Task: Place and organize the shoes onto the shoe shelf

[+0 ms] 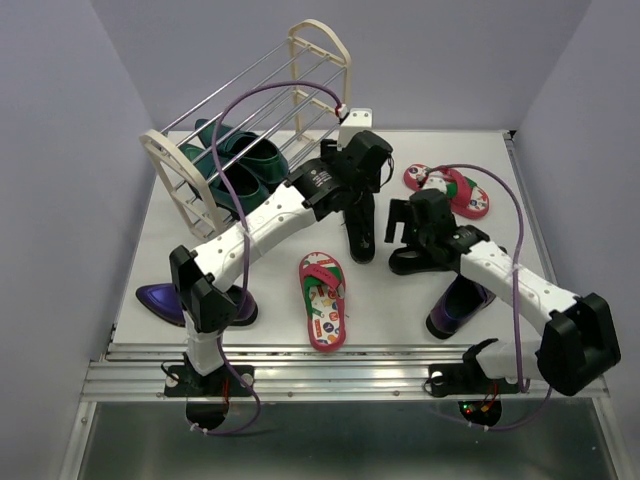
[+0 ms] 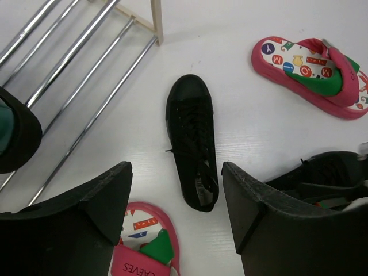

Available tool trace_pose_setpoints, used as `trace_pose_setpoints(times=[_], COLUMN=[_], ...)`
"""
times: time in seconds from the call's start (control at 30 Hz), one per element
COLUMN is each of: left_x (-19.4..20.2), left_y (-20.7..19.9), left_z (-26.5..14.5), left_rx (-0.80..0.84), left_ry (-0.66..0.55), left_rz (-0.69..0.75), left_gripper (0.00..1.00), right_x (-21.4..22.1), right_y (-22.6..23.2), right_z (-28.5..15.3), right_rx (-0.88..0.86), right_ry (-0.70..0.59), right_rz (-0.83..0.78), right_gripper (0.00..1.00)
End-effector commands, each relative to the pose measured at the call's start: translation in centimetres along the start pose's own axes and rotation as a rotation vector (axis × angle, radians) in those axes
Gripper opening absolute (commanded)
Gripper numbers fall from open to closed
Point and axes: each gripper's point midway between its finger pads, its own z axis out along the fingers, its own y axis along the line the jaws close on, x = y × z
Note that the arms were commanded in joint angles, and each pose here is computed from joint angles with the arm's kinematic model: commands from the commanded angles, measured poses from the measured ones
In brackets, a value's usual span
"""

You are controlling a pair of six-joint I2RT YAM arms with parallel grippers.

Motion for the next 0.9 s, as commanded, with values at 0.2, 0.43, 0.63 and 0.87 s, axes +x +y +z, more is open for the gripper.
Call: trace_pose_setpoints(times=[0.2,0.43,0.63,0.87], left_x=[-10.4,-12.4,-13.0,-13.3], left_y=[5.3,9.7,13.4,16.8], left_z=[-8.5,-10.3,-11.7,-13.2], left_rx=[-0.018,-0.08,-0.112,-0.136], left_ry=[-0.244,-0.307,-0.337,-0.369], left_rz=[-0.094,-0.146,-0.206,-0.254], left_gripper=[0.74,0.74,0.74,0.74], right_x=[0.0,2.1,4.0,2.8], right_y=[8.0,10.8,10.7,10.7], right_z=[2.9,5.6,8.2,7.4], right_rx=[-0.224,-0.296,-0.252,-0.242], right_ry=[0.035,0.099,0.15,0.117], right_rz=[-0.102,-0.108,-0.106,-0.137], right_gripper=[0.98,0.98,0.76,0.01])
